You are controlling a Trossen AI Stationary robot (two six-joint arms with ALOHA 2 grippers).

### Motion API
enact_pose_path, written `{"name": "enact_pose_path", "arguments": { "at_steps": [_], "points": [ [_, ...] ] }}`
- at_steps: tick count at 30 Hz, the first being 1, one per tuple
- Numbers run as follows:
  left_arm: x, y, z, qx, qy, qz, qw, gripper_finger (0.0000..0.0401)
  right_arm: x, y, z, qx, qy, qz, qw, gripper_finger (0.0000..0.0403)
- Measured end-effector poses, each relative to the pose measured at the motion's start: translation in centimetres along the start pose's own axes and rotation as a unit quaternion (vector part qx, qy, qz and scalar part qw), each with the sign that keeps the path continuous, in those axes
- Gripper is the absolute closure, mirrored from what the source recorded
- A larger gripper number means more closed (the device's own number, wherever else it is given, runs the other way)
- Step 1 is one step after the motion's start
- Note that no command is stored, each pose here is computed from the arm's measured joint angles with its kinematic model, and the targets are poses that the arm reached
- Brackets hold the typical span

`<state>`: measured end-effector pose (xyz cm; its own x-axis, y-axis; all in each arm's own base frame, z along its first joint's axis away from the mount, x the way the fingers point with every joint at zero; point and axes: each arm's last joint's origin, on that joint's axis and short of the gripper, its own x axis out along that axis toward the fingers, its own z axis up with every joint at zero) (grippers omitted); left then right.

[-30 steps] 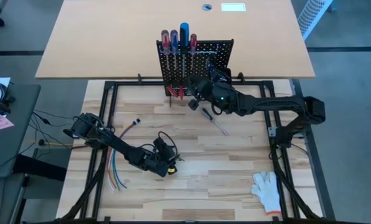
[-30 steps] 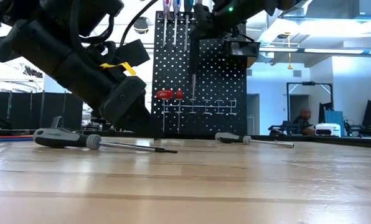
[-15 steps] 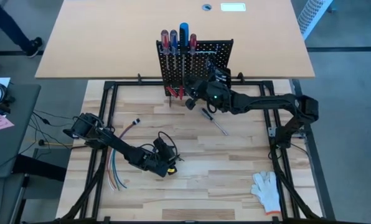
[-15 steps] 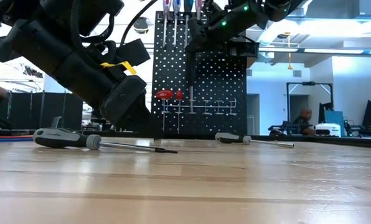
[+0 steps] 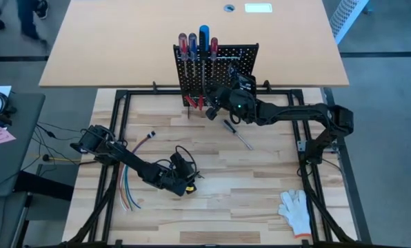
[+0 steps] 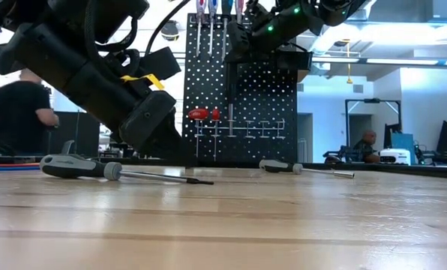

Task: Hang tools onto peg board
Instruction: Hang the black screwdriver on the pegboard, then hang the gray screwdriver on the pegboard

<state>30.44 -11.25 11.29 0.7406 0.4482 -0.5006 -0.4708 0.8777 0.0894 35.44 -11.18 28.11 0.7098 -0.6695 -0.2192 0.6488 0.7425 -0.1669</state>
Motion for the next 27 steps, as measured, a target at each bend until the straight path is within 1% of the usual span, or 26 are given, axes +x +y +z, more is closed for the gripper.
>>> {"name": "enact_pose_path", "arguments": {
  "at_steps": [4,9,16,21,24,27],
  "points": [
    [0.0,0.0,0.0,0.000,0.000,0.000,1.000,0.0194,0.0,-0.1,0.0,-0.002,0.001,-0.012,1.000,0.0268],
    [0.0,0.0,0.0,0.000,0.000,0.000,1.000,0.0194,0.1,-0.2,-0.2,-0.021,0.008,-0.036,0.999,0.0248],
    [0.0,0.0,0.0,0.000,0.000,0.000,1.000,0.0194,0.0,-0.2,-0.2,-0.024,0.008,-0.042,0.999,0.0243],
    [0.0,0.0,0.0,0.000,0.000,0.000,1.000,0.0194,-0.4,0.4,0.0,-0.040,0.009,-0.032,0.999,0.0224],
    [0.0,0.0,0.0,0.000,0.000,0.000,1.000,0.0194,-1.1,1.6,0.7,-0.063,0.014,-0.014,0.998,0.0206],
    [0.0,0.0,0.0,0.000,0.000,0.000,1.000,0.0194,-2.4,3.2,2.1,-0.088,0.010,0.013,0.996,0.0192]
  ]
}}
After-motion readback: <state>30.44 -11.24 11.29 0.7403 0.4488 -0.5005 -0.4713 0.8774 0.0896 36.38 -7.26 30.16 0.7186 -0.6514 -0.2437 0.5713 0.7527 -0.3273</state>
